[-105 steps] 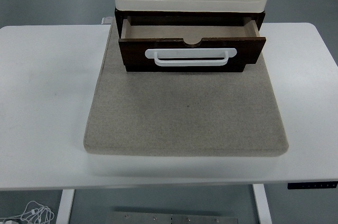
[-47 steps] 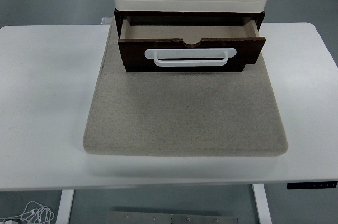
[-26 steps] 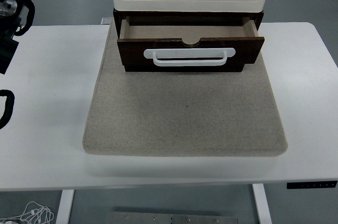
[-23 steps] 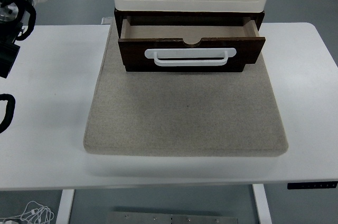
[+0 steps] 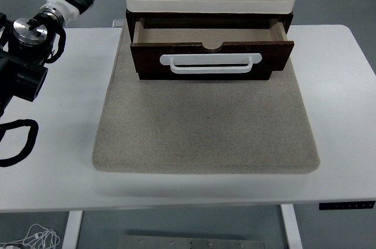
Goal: Open the drawer under the combination cabinet
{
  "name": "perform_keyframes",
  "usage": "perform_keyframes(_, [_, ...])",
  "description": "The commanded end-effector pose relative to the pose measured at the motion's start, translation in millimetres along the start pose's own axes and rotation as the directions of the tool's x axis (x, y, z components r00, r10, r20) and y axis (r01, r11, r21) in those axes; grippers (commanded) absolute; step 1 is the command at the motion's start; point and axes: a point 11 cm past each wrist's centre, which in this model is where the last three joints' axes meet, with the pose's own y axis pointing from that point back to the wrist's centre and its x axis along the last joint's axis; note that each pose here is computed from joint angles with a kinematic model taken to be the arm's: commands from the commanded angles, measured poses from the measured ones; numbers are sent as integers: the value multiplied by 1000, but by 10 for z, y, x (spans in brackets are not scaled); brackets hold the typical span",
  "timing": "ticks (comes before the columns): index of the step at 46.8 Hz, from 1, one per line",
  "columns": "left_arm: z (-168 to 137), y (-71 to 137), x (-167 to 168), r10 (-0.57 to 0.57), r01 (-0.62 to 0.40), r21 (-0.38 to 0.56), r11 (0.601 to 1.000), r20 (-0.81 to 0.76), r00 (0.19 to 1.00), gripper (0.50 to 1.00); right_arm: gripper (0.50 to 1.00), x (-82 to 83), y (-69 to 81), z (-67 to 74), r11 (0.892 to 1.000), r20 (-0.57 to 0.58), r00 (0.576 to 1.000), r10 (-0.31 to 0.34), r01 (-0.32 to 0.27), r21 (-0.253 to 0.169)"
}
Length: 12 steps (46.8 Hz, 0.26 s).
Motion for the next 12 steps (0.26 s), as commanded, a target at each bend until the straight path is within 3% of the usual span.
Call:
perform_keyframes(1, [-53,-11,-18,-4,4,2,1000,-7,1000,1000,926,0,0,5,1000,5,1000,0,0,0])
perform_keyframes(12, [-65,-18,-45,-14,14,-7,1000,-18,1000,1000,926,0,0,6,1000,6,1000,0,0,-1])
